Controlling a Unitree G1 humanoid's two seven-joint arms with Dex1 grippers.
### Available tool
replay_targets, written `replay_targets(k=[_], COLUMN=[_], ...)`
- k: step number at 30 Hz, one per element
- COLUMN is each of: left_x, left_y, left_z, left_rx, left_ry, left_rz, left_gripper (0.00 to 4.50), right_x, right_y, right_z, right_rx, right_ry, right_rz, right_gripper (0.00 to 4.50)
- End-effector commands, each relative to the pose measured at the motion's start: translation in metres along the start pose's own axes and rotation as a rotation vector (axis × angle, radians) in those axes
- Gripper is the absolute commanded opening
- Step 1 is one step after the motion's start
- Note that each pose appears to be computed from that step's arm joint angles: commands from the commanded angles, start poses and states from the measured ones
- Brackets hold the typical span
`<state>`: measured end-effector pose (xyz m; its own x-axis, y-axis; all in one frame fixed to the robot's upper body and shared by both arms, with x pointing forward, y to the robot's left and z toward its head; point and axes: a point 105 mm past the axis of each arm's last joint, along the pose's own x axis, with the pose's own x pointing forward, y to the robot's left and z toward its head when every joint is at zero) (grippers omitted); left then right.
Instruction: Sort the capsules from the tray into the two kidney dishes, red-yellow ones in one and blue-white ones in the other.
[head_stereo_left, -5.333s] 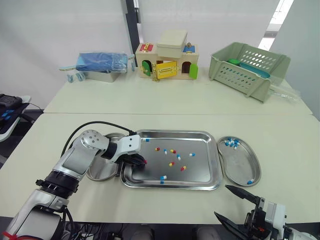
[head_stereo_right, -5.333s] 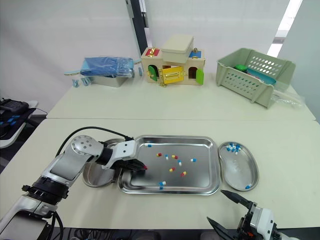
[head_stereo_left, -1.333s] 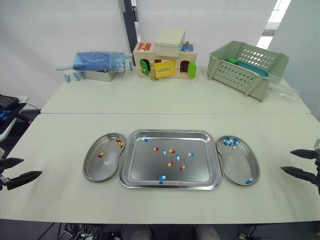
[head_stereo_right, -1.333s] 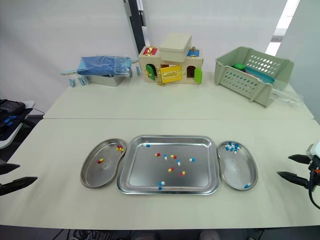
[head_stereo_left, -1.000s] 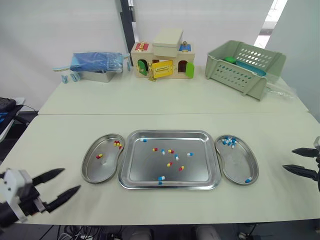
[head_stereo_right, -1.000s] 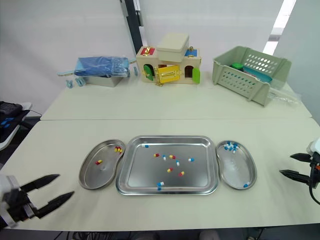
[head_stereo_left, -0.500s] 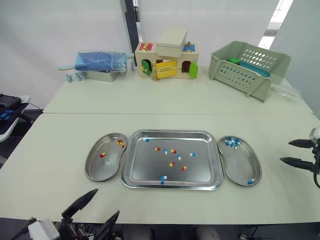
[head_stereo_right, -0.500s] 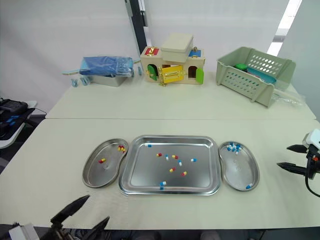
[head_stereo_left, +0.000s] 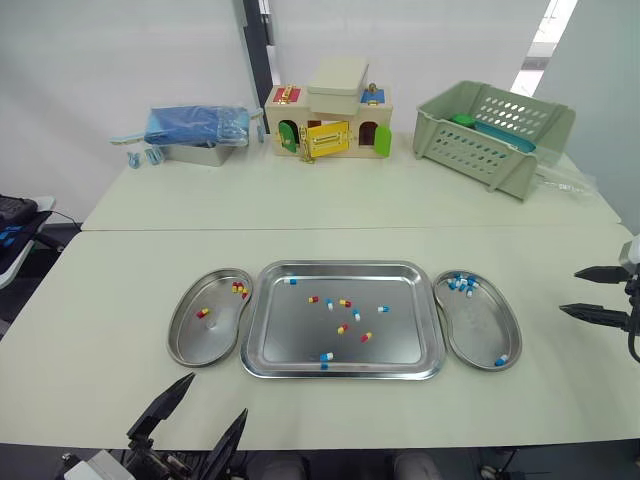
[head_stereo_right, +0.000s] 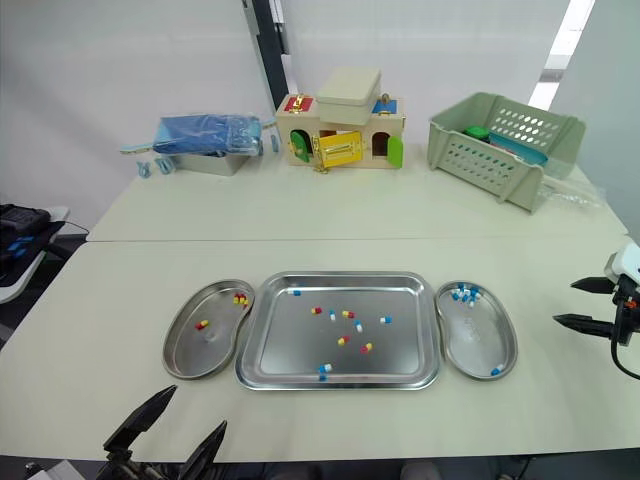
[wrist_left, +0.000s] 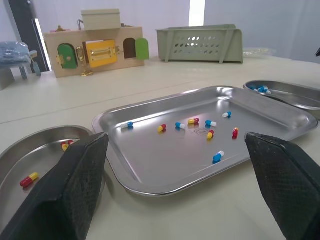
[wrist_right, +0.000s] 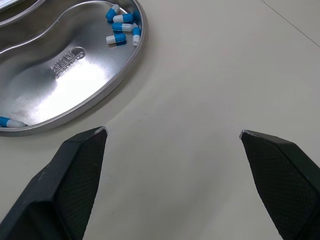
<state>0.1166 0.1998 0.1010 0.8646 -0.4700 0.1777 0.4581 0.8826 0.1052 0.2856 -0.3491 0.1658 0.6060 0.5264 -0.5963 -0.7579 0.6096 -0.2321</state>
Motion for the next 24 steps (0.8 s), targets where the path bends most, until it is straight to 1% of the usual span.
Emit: replay_targets(k=[1, 4, 7, 11, 13, 16, 18, 23, 24], left_x=[-0.007, -0.006, -0.003, -0.004, -0.005, -0.006, -0.007, -0.008, -0.008], left_y=[0.002, 0.002, 0.007, 0.011, 0.013, 0.014, 0.014, 0.012, 0.012], left_z=[0.002, 0.0, -0.001, -0.002, -0.002, -0.001, 0.001, 0.0, 0.0], left_rx=[0.005, 0.007, 0.012, 0.022, 0.03, 0.031, 0.035, 0.039, 0.04], left_ry=[0.018, 0.02, 0.014, 0.015, 0.016, 0.013, 0.005, 0.015, 0.015], left_rz=[0.035, 0.025, 0.047, 0.071, 0.08, 0.108, 0.115, 0.115, 0.118], left_gripper=[4.48, 4.48, 4.48, 4.48, 4.48, 4.48, 4.48, 4.48, 4.49], right_x=[0.019, 0.047, 0.078, 0.121, 0.142, 0.175, 0.191, 0.226, 0.231], right_y=[0.035, 0.071, 0.105, 0.144, 0.16, 0.177, 0.189, 0.2, 0.202], right_z=[0.078, 0.117, 0.162, 0.202, 0.215, 0.224, 0.229, 0.243, 0.245], right_rx=[-0.13, -0.129, -0.154, -0.206, -0.23, -0.282, -0.313, -0.33, -0.336], right_ry=[-0.177, -0.229, -0.354, -0.454, -0.464, -0.434, -0.418, -0.401, -0.397], right_rz=[0.17, 0.288, 0.383, 0.465, 0.486, 0.475, 0.479, 0.445, 0.436], right_gripper=[4.5, 4.5, 4.5, 4.5, 4.5, 4.5, 4.5, 4.5, 4.32])
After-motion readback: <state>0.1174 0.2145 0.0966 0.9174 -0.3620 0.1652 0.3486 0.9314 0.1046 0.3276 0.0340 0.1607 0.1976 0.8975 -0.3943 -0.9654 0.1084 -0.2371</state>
